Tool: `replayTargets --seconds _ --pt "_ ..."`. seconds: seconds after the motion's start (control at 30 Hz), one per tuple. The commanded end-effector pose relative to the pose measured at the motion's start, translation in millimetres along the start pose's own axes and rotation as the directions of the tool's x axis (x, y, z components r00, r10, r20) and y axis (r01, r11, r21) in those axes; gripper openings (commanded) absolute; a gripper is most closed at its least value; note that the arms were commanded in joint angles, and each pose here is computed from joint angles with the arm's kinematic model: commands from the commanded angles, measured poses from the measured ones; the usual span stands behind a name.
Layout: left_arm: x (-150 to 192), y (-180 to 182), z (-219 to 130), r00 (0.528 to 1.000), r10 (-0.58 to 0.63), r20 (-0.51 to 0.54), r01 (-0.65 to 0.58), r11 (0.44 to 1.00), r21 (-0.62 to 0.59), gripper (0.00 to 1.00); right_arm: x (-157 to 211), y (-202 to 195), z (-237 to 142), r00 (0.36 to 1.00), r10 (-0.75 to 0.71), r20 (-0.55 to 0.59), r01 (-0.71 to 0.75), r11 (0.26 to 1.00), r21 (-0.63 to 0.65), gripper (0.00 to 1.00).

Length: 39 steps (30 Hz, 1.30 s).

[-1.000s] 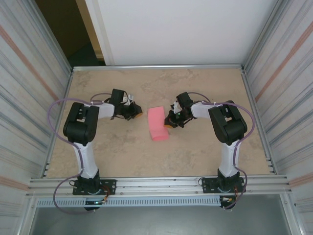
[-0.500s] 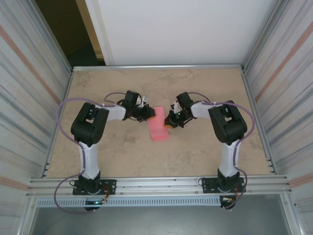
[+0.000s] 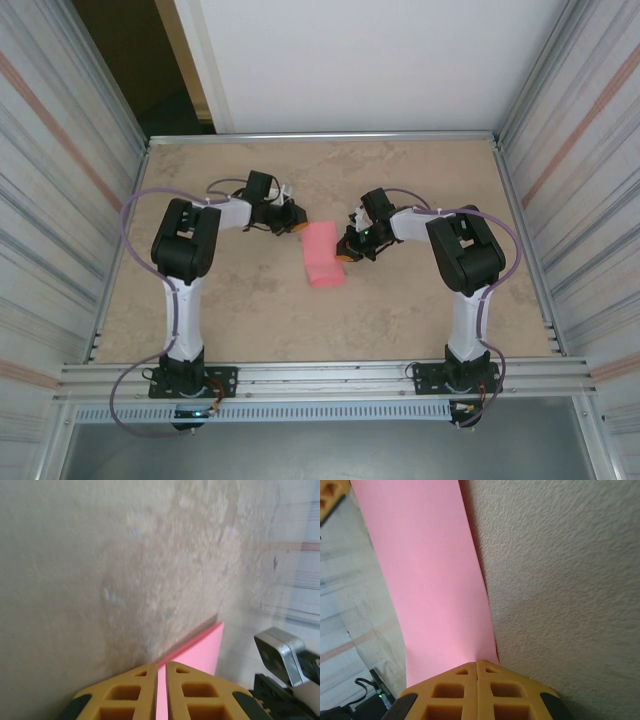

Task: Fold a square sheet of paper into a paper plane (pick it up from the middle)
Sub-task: First fold the square sheet of paper in half at the center of the table.

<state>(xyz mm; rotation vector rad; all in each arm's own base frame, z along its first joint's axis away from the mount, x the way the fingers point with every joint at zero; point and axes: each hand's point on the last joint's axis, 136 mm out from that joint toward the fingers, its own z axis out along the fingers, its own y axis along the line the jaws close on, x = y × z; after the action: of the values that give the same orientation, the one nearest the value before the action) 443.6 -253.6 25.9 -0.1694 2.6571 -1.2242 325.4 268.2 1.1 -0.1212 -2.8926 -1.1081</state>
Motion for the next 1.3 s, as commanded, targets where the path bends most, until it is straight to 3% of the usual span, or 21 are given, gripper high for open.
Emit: replayTargets --seconds 0.0,0.17,0.27,0.5,0.7,0.97,1.27 --pt "-10 41 -2 1.0 0.007 0.013 -0.005 0.987 -0.16 0.14 59 -160 22 0.973 0.226 -0.039 -0.172 0.831 0.529 0.0" --pt "-22 13 -22 0.998 0.054 0.037 -0.048 0.988 -0.147 0.14 58 -157 20 0.973 0.227 -0.026 -0.18 0.833 0.524 0.0" --pt "-18 -22 -44 0.992 0.1 0.073 -0.092 0.991 -0.098 0.15 56 -154 20 0.972 0.236 -0.012 -0.196 0.837 0.51 0.0" --pt "45 -57 -56 0.991 0.106 0.075 -0.104 0.994 -0.037 0.15 56 -144 21 0.965 0.261 0.021 -0.239 0.846 0.477 0.0" --pt "82 -45 -29 0.997 0.076 0.002 -0.076 0.996 -0.04 0.15 56 -145 21 0.964 0.263 0.028 -0.243 0.84 0.485 0.0" --pt "52 -33 -9 0.99 0.142 0.004 -0.14 0.984 -0.111 0.14 59 -152 24 0.965 0.262 0.011 -0.232 0.832 0.505 0.0" --pt "42 2 1 0.993 0.115 -0.023 -0.117 0.98 -0.158 0.14 63 -160 22 0.962 0.272 0.006 -0.236 0.824 0.514 0.0"
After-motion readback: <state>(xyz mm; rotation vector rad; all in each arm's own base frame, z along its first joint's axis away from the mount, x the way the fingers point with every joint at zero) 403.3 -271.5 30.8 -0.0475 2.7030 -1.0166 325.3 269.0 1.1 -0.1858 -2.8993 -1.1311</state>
